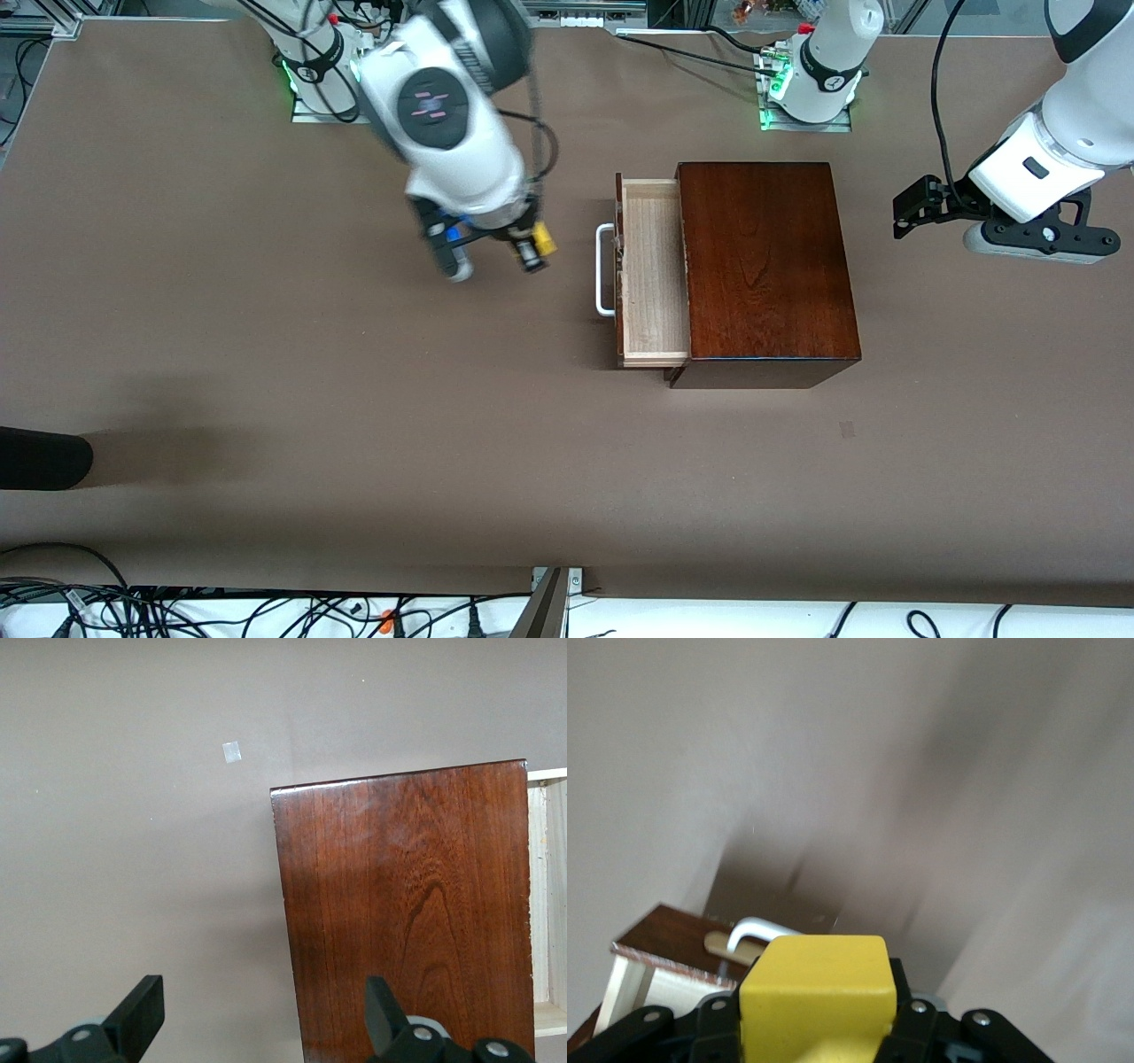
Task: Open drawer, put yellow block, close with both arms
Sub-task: 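Carry the yellow cube with the right gripper and drop it into the drawer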
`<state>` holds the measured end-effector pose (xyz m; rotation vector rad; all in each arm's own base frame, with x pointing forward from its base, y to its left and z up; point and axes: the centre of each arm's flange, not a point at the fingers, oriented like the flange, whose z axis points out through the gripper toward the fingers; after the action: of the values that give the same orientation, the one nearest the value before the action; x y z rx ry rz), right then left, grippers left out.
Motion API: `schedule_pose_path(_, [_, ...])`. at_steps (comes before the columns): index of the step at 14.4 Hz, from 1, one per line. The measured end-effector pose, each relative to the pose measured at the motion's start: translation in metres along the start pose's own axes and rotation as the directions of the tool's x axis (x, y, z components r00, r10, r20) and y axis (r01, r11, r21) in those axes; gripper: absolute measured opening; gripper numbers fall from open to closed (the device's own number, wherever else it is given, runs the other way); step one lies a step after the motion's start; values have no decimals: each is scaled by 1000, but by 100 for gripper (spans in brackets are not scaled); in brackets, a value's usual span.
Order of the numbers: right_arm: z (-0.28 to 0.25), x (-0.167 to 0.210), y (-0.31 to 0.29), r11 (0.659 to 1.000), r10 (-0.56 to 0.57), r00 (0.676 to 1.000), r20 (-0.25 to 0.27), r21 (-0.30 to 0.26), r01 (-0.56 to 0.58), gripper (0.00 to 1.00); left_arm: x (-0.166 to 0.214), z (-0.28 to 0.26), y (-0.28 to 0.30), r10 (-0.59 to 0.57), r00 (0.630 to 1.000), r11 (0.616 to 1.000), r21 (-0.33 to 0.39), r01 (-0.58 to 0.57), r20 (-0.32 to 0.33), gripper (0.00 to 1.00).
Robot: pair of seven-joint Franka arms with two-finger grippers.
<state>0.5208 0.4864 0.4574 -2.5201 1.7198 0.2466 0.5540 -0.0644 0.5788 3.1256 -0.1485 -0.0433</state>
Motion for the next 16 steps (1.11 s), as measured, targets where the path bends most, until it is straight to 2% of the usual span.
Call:
schedule_pose_path(3, [33,-61,9,992,125,992,16,22,-126,56,0,0,0,0,1000,1000,0,0,0,100])
schedule_pose_path(6, [47,-96,1,969,236,970,59,63,-240,56,0,0,0,0,1000,1000,0,0,0,100])
schedule_pose_path(9, [75,-110,-8,954,278,957,89,87,-285,56,0,0,0,1,1000,1000,0,-1,0,100])
schedule_pose_path(16, [148,-118,-12,949,300,951,74,80,-305,56,0,0,0,1,1000,1000,0,-1,0,100])
